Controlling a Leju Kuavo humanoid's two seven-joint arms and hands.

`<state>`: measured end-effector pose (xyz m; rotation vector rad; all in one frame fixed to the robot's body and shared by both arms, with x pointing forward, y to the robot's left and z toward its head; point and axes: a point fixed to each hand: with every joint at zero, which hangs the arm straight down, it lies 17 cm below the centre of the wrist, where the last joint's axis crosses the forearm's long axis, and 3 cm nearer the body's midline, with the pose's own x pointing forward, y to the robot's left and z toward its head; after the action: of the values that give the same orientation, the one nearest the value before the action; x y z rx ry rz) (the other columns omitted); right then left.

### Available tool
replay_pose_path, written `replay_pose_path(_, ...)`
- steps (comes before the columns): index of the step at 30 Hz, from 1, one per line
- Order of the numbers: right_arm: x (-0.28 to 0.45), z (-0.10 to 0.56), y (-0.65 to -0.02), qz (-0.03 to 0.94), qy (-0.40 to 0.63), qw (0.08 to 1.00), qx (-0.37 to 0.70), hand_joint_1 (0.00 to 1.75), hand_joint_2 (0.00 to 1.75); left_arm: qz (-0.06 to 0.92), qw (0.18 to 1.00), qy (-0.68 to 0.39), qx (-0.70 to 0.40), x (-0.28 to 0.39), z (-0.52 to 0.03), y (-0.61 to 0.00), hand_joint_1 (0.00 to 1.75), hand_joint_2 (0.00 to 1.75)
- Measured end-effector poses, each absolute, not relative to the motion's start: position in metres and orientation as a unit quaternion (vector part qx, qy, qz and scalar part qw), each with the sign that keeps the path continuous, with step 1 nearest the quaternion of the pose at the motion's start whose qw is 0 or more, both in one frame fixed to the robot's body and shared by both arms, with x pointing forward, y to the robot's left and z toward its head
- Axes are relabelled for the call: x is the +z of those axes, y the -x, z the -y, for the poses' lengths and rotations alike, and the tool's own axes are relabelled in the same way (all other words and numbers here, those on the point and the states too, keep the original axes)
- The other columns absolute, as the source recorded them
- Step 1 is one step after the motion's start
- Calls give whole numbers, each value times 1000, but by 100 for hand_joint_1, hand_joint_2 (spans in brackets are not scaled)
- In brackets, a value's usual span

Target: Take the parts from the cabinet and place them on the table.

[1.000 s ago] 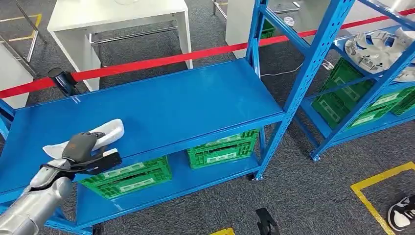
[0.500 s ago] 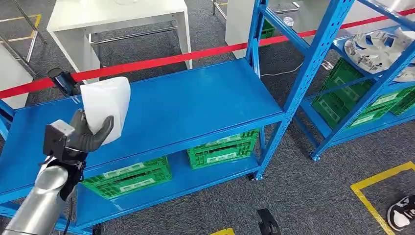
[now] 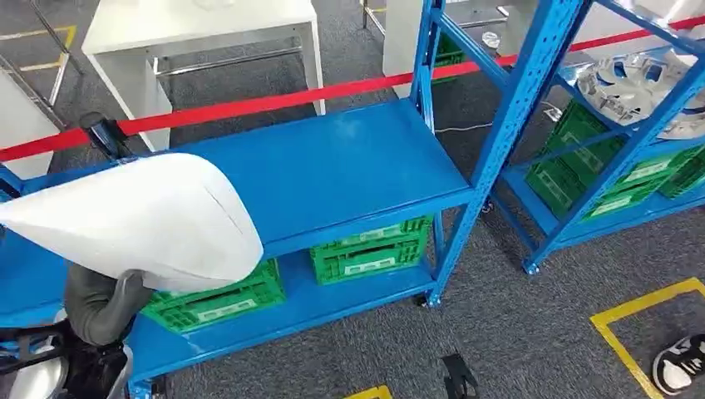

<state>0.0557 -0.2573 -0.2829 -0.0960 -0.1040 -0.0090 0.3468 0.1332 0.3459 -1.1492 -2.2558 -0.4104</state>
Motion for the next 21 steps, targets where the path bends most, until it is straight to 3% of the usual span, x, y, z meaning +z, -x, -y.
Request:
replay_pose_path(7, -283, 252, -52, 48, 44, 998, -18, 0, 0, 889, 297, 313, -157, 318, -144, -321, 175, 175)
replay_pose_path(21, -281, 228, -52, 50, 10, 999, -17, 0, 0, 904, 317, 262, -114, 301, -177, -298, 175, 175)
